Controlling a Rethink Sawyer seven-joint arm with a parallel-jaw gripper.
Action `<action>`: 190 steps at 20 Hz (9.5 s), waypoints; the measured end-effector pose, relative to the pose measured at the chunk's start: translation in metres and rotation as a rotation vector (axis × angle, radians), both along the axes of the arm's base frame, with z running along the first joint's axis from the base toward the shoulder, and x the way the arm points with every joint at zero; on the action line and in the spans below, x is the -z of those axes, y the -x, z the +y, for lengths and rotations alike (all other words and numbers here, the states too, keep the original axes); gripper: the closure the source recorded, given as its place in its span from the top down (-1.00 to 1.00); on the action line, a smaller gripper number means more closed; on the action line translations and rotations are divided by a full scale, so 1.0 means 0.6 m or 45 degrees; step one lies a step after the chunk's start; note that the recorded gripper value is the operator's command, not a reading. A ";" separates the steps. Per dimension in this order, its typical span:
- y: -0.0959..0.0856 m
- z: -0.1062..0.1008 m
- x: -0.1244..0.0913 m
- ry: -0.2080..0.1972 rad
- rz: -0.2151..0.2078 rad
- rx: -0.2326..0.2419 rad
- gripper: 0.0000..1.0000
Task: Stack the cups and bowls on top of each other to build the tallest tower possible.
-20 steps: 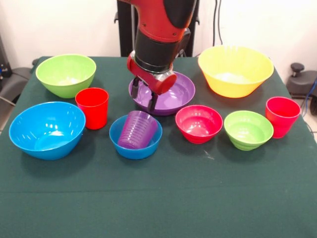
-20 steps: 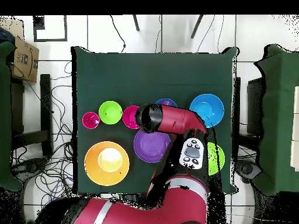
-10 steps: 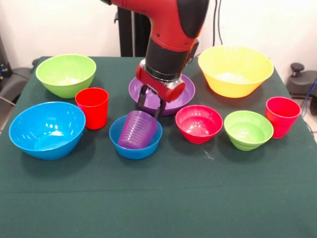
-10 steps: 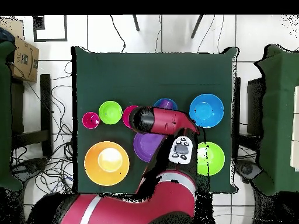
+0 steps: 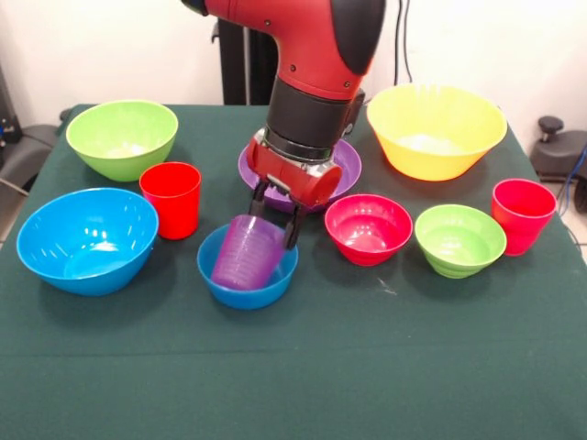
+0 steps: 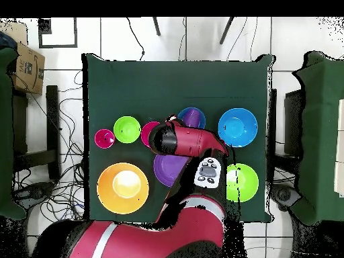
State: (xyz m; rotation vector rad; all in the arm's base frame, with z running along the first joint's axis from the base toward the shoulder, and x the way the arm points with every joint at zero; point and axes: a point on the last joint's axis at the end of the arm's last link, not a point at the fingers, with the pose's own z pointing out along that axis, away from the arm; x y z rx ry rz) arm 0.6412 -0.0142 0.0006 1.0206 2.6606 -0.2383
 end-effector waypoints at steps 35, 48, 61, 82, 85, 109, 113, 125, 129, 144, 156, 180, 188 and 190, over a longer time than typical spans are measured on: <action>-0.024 -0.079 -0.084 0.008 -0.325 0.072 1.00; -0.038 -0.058 -0.091 -0.021 -0.345 0.095 1.00; -0.056 -0.034 -0.089 -0.109 -0.343 0.213 1.00; 0.021 -0.006 0.026 -0.286 0.080 0.371 1.00; 0.030 -0.005 0.042 -0.288 0.101 0.373 1.00; 0.020 -0.051 -0.002 -0.287 0.125 0.408 1.00; 0.006 -0.067 -0.046 -0.301 0.119 0.427 1.00; -0.028 -0.073 -0.062 -0.330 0.004 0.423 1.00; -0.039 -0.071 -0.045 -0.309 -0.081 0.395 1.00; -0.039 -0.077 -0.025 -0.236 -0.175 0.319 1.00; -0.037 -0.080 -0.025 -0.230 -0.175 0.292 1.00; -0.041 -0.112 -0.016 -0.262 -0.170 0.238 1.00; -0.040 -0.119 -0.008 -0.285 -0.169 0.234 1.00; -0.039 -0.117 -0.006 -0.289 -0.168 0.231 1.00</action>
